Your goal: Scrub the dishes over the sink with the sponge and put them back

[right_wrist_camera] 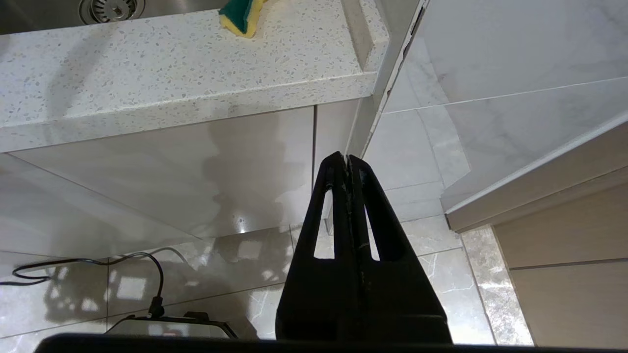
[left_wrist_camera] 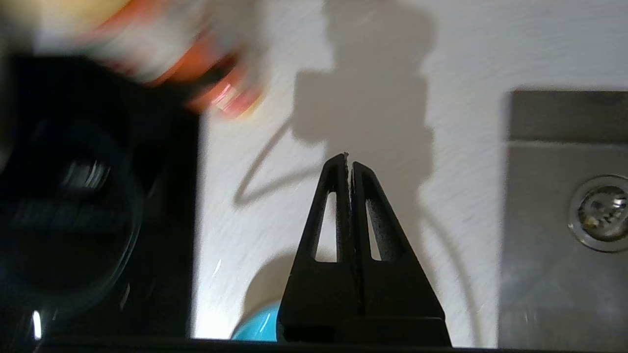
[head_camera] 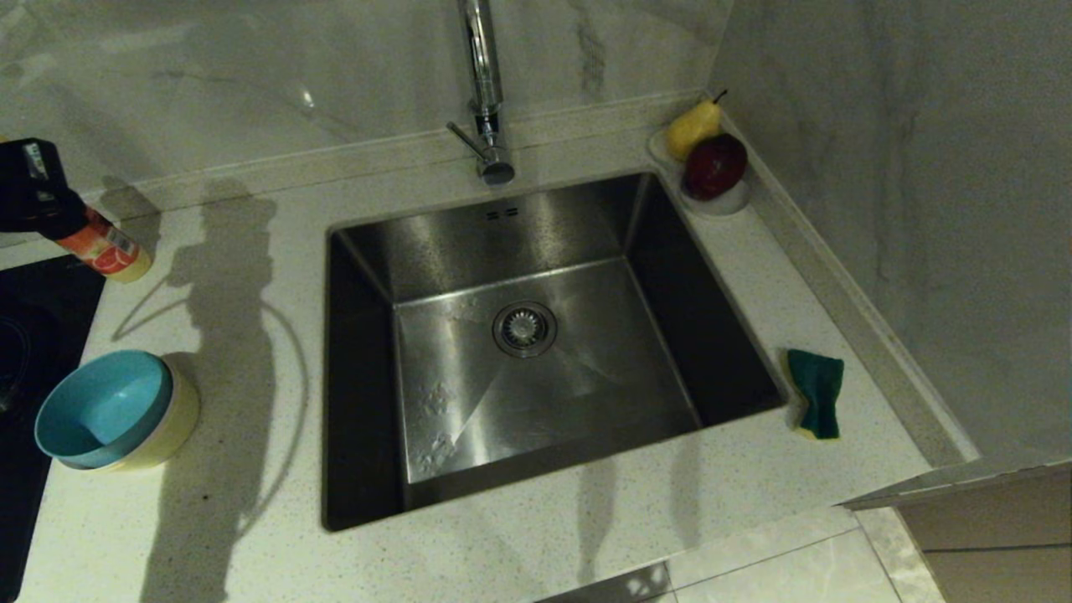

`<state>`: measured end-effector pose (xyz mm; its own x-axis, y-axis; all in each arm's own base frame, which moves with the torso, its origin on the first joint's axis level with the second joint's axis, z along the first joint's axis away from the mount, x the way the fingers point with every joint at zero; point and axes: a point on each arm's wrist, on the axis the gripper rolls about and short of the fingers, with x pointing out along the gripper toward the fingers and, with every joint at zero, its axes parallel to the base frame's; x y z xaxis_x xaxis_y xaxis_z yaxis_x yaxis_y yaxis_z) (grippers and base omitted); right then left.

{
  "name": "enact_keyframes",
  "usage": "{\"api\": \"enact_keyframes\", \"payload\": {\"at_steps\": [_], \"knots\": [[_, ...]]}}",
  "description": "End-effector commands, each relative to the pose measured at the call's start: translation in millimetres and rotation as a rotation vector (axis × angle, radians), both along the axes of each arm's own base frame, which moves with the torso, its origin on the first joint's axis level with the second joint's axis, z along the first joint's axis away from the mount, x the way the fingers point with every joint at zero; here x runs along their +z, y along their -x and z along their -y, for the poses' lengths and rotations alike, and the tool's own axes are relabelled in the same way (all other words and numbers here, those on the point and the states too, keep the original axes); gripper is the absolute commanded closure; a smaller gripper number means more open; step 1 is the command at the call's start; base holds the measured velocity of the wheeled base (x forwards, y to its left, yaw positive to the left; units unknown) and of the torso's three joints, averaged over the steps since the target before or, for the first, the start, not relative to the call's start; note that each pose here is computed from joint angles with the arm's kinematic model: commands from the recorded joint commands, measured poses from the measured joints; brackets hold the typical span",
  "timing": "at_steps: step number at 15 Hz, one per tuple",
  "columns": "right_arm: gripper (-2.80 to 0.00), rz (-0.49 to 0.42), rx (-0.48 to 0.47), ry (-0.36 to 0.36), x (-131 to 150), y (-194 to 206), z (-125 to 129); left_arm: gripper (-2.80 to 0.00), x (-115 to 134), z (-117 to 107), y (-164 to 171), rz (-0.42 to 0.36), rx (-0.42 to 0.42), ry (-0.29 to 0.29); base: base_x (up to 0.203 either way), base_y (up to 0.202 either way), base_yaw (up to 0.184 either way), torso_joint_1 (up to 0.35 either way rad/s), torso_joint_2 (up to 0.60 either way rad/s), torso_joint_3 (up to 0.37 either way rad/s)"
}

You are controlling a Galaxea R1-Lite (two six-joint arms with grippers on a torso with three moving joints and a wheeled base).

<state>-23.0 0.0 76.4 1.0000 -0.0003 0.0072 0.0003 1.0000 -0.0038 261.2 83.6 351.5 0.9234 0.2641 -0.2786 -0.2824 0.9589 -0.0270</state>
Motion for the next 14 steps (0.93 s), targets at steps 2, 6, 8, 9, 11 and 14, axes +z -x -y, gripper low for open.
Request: {"api": "enact_keyframes", "payload": {"at_steps": [2,6,8,9,11,14], "knots": [[0.00,0.000,0.000,0.001,0,0,0,0.00,-3,37,-19,0.037,-0.151,-0.049,0.000,0.000,0.000,0.000,0.00,0.000],[0.00,-0.001,0.000,0.001,0,0,0,0.00,10,90,32,0.112,-0.314,-0.078,0.000,0.000,0.000,0.000,0.00,0.000],[0.00,-0.001,0.000,0.001,0,0,0,0.00,14,97,82,0.167,-0.357,-0.084,0.000,0.000,0.000,0.000,0.00,0.000],[0.00,-0.001,0.000,0.001,0,0,0,0.00,14,97,111,0.202,-0.369,-0.083,0.000,0.000,0.000,0.000,0.00,0.000],[0.00,-0.001,0.000,0.001,0,0,0,0.00,3,93,169,0.270,-0.375,-0.084,0.000,0.000,0.000,0.000,0.00,0.000],[0.00,-0.001,0.000,0.001,0,0,0,0.00,-30,84,255,0.393,-0.367,-0.091,0.000,0.000,0.000,0.000,0.00,0.000]]}}
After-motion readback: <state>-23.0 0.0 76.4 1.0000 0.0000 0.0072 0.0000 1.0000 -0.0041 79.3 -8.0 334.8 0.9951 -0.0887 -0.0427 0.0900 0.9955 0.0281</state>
